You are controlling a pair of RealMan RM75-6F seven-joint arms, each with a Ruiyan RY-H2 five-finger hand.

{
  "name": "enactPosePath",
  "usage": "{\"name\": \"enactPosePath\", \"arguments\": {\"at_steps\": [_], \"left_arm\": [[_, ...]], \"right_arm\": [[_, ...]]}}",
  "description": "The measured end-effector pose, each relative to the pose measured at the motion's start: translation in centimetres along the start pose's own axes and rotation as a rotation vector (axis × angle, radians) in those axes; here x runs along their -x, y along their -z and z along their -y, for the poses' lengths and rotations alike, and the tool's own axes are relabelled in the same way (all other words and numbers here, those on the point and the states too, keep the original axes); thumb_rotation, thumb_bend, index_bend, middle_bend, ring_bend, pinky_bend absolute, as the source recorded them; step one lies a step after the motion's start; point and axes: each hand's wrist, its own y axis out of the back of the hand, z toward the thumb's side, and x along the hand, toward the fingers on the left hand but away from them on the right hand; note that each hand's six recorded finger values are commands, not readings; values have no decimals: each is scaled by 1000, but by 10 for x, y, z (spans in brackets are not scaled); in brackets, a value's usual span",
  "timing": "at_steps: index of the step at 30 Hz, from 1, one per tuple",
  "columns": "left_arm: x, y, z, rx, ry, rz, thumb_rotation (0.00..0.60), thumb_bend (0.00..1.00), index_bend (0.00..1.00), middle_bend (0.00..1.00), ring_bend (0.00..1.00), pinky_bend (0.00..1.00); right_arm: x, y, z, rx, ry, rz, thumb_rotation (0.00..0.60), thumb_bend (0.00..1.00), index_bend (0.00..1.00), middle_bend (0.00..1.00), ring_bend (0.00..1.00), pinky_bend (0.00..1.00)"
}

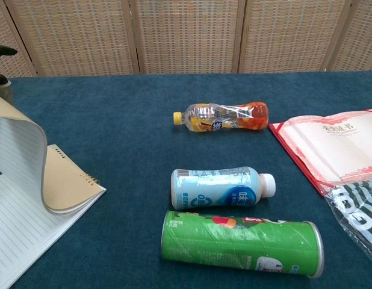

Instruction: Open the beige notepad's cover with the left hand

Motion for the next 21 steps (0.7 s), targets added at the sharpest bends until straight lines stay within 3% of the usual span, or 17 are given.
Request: {"name": "enactPosePath", "arguments": {"at_steps": [21], "left_arm": [[-77, -9, -12, -13, -34, -52, 600, 707, 789, 0, 0, 0]], "right_arm": [[2, 6, -3, 13, 3, 16, 600, 207, 27, 0, 0, 0]]}}
